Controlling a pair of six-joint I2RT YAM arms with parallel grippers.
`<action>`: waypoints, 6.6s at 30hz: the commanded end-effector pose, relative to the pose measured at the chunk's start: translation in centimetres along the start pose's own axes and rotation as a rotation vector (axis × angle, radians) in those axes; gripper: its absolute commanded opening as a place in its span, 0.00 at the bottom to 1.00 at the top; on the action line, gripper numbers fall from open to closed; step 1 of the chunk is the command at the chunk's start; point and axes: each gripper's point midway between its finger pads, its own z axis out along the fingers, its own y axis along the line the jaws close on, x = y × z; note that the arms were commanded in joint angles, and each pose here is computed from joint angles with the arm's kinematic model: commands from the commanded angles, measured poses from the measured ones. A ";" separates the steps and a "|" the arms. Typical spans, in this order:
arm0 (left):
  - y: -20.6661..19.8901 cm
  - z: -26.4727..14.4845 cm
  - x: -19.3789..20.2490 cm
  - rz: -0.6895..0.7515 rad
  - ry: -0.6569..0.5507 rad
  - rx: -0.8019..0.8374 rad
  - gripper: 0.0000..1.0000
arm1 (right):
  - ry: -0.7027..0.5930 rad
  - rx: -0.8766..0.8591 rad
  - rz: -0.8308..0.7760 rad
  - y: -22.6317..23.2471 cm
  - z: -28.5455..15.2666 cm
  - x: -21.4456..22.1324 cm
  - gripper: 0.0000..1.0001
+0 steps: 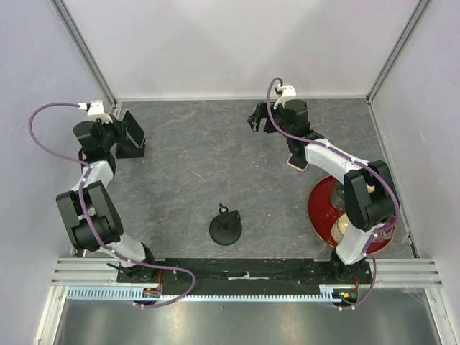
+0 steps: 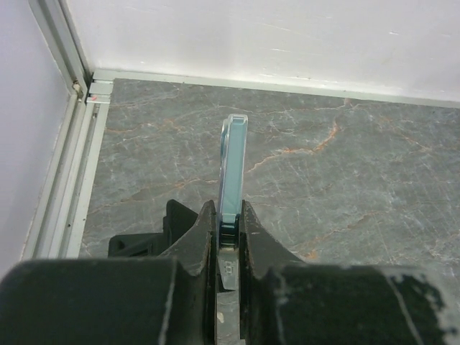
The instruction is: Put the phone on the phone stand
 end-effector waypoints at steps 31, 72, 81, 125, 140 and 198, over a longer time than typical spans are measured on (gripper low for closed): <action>4.2 0.1 2.9 -0.017 -0.048 -0.162 0.13 | -0.049 -0.070 0.045 -0.7 -0.1 -1.8 0.98; -2.5 -14.8 -4.4 -0.445 -0.162 -0.595 0.88 | -0.108 0.028 -0.044 -2.0 -2.5 -3.7 0.98; -22.2 -6.3 -2.8 -0.145 0.115 0.072 0.85 | -0.004 0.106 -0.059 -4.2 -2.2 -0.1 0.98; -33.1 -12.4 -0.4 -0.216 0.283 0.669 0.81 | 0.393 -0.343 -0.421 21.0 -26.3 15.2 0.85; -33.3 -12.4 -0.2 -0.231 0.297 0.676 0.81 | 0.310 -0.246 -0.387 21.3 -24.8 14.2 0.68; -31.8 -12.6 -1.5 -0.262 0.274 0.602 0.80 | -0.024 0.265 -0.116 10.8 -16.8 1.8 0.98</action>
